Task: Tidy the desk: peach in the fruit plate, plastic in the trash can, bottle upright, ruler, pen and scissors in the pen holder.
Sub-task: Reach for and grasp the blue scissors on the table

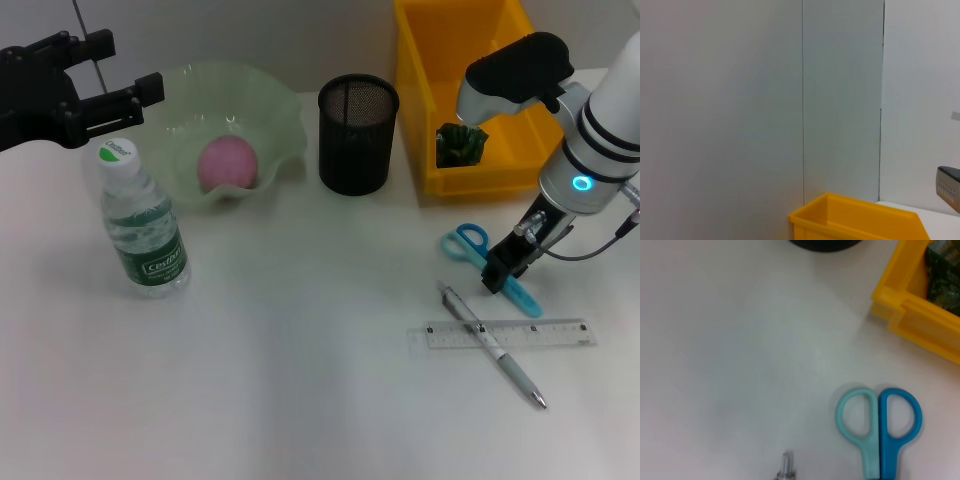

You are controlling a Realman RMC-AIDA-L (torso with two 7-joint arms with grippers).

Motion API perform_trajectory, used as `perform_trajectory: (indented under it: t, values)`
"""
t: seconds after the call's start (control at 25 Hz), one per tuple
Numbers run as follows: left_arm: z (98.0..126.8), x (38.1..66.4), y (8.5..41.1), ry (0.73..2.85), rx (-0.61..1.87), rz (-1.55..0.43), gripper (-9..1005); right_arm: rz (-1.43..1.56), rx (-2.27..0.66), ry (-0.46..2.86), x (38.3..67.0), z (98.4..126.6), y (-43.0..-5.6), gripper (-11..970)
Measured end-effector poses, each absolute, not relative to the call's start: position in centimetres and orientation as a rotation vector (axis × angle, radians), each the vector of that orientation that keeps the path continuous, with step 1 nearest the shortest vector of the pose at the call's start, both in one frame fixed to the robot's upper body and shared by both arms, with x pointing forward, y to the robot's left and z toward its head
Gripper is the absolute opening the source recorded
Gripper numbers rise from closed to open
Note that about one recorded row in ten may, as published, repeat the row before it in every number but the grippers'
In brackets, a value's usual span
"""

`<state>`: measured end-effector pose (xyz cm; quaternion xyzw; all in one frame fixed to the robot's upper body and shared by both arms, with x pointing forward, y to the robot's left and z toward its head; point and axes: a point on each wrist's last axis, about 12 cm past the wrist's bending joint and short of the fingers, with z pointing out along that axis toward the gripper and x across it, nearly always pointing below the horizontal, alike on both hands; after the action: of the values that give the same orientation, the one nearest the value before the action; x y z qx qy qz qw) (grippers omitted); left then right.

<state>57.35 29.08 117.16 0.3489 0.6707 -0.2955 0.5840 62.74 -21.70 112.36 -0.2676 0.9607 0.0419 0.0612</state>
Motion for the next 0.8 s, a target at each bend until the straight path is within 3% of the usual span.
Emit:
perform_trajectory:
  t: [0.8]
  values:
    - [117.23,57.07,29.1,1.554,0.818,-0.705,806,0.125,-0.797,2.908,62.73,112.31,-21.76,321]
